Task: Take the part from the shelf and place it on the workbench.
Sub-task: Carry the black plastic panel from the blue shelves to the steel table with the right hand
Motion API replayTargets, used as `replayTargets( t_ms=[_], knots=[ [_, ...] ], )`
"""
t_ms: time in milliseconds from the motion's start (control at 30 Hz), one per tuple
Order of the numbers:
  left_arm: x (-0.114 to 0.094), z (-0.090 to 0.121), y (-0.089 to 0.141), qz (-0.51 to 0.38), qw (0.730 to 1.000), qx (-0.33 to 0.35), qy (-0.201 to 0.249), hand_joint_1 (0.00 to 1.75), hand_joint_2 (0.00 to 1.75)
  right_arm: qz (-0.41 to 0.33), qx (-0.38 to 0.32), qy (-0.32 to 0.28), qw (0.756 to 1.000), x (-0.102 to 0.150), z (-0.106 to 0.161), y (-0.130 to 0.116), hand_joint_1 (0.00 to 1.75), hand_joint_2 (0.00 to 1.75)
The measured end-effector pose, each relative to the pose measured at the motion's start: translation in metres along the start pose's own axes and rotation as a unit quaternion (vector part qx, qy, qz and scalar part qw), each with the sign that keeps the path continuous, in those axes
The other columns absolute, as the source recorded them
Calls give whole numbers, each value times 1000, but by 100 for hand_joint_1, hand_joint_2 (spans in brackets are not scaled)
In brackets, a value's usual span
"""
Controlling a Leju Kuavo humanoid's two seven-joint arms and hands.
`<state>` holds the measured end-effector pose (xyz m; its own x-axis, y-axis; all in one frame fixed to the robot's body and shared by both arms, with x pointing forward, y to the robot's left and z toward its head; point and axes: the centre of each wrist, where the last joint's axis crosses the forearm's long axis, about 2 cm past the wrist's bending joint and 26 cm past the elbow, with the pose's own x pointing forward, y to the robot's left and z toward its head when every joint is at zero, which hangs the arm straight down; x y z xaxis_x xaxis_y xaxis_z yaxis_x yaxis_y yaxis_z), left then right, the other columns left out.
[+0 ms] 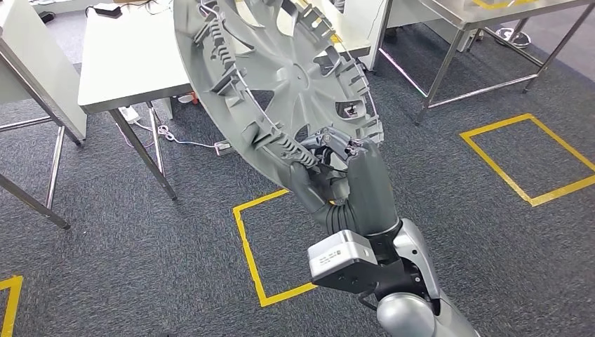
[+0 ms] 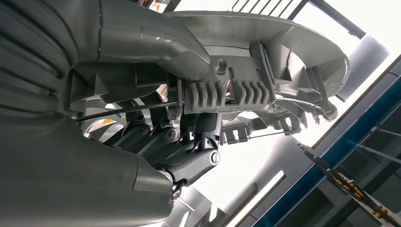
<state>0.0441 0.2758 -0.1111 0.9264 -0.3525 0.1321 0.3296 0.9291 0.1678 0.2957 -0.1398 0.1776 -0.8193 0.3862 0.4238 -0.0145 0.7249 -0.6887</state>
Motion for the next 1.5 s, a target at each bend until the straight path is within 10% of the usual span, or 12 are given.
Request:
replayTargets(
  t_ms=[1500],
  knots=[
    [1, 0, 0, 5, 1000, 8, 4, 0, 175, 0, -4, -4, 1000, 2, 8, 1, 175, 175]
  ],
)
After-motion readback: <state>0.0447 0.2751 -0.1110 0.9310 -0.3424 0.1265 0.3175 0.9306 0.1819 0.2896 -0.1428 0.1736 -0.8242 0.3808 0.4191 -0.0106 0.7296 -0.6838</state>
